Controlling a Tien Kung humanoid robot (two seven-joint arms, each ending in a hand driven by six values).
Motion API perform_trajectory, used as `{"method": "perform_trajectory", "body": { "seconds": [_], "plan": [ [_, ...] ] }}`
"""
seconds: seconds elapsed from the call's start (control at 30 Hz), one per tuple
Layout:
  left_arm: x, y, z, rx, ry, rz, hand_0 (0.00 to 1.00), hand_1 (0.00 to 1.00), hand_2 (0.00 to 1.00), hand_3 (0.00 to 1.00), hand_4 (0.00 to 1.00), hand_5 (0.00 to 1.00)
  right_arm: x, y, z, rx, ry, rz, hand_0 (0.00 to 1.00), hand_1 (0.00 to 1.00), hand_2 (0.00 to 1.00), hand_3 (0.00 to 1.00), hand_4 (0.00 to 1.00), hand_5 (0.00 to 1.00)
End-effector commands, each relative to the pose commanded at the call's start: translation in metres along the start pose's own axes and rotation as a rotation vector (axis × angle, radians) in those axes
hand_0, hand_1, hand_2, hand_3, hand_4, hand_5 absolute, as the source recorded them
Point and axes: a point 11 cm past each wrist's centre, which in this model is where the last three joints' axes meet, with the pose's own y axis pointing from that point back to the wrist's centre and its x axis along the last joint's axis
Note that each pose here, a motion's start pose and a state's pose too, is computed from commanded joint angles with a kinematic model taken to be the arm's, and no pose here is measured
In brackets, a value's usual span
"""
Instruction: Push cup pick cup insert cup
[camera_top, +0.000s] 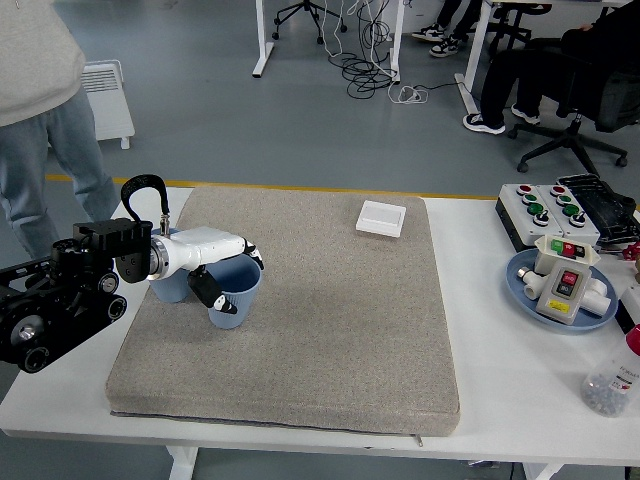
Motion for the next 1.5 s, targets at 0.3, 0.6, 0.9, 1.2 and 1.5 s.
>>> {"method": "perform_trajectory", "body": {
  "seconds": [0.3, 0.6, 0.9, 1.2, 1.5],
  "plan": [
    [0.026, 0.019, -0.002, -0.036, 0.146, 0.067, 0.488, 0.543, 0.556, 0.436, 0.525, 0.002, -0.001, 0.0, -0.001, 0.003, -0.005, -0.002, 0.763, 0.658, 0.689, 0.62, 0.195, 0.615],
    [0.08, 0.058, -0.017, -0.043, 0.269, 0.205, 0.488, 0.542, 0.545, 0.431, 0.518, 0.002, -0.001, 0.0, -0.002, 0.006, -0.007, -0.003, 0.763, 0.658, 0.689, 0.621, 0.196, 0.617],
    [0.111, 0.086, -0.055, 0.039, 0.327, 0.299, 0.493, 0.547, 0.561, 0.433, 0.52, 0.002, -0.002, 0.001, -0.006, 0.01, 0.002, -0.002, 0.763, 0.657, 0.687, 0.621, 0.197, 0.616],
    [0.105, 0.085, -0.07, 0.116, 0.307, 0.276, 0.492, 0.547, 0.561, 0.434, 0.518, 0.005, -0.002, 0.001, -0.005, 0.009, -0.001, -0.002, 0.763, 0.657, 0.687, 0.621, 0.197, 0.617],
    [0.088, 0.078, -0.079, 0.173, 0.278, 0.221, 0.493, 0.547, 0.558, 0.433, 0.516, 0.006, 0.0, 0.0, -0.003, 0.005, -0.001, 0.001, 0.763, 0.656, 0.686, 0.621, 0.198, 0.616]
  ]
}}
